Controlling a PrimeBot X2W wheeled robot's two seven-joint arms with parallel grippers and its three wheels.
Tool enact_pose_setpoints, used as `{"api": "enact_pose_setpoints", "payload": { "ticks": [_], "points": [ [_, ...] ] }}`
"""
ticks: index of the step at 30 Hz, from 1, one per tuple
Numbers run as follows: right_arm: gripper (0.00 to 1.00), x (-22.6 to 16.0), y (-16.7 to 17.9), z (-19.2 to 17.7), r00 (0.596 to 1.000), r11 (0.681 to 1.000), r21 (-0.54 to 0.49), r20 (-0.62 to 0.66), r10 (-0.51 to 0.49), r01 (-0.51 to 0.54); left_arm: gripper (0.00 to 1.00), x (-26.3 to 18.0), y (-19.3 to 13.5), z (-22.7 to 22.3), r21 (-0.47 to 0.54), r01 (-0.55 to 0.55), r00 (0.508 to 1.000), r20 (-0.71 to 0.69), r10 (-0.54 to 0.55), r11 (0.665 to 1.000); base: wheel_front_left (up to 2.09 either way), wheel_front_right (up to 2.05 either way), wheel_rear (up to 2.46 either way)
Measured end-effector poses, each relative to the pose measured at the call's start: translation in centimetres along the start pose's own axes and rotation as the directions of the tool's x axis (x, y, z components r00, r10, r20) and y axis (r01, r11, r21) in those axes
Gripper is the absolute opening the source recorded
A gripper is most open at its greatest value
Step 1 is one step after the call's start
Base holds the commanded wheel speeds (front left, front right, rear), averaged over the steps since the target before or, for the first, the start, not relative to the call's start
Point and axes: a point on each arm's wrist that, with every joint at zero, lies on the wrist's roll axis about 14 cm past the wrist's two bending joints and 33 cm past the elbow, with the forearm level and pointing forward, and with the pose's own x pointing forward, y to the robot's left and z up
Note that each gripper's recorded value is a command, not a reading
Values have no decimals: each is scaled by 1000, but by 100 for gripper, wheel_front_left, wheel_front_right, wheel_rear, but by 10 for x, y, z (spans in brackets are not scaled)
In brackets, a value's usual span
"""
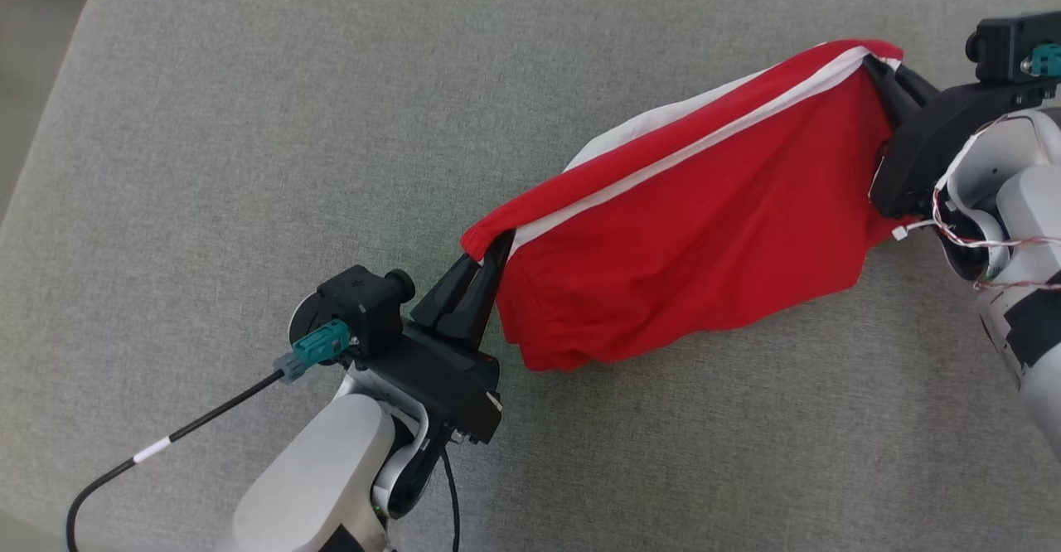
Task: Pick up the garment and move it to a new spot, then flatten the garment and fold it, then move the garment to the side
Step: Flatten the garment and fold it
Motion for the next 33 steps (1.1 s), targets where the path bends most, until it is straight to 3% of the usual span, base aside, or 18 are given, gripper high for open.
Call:
{"api": "enact_pose_setpoints", "payload": {
  "ticks": [3, 4, 6, 7, 11, 22, 33],
  "points": [
    [0, 10, -1, -9, 1000, 1000, -7, -30, -7, 7, 0, 4, 3, -4, 4, -3, 1000, -14, 3, 1000, 0, 0, 0],
    [7, 13, 0, -13, 999, 1000, -9, -38, -5, 5, 0, 5, 3, -6, 2, -4, 1000, -16, 4, 1000, 0, 0, 0],
    [100, 15, 2, -14, 999, 1000, -10, -39, -6, 5, 72, 6, 2, -7, 9, 0, 1000, -21, 0, 1000, 0, 0, 0],
    [100, 15, 1, -15, 999, 1000, -10, -38, -9, 9, 100, 7, 3, -6, 12, 0, 1000, -19, 1, 1000, 0, 0, 0],
    [100, 9, 1, -11, 1000, 1000, -20, -27, -14, 13, 100, 5, 8, 4, 69, -12, 1000, 2, 12, 998, 0, 0, 0],
    [100, -29, -13, -24, 998, 998, -24, -34, -51, 50, 100, -32, 29, 30, 71, -158, 981, 127, 148, 985, 0, 0, 0],
    [100, -39, -6, -54, 992, 997, 48, -110, -57, 62, 100, -75, 53, 60, 141, -325, 925, 254, 284, 935, 0, 0, 0]
  ]
}}
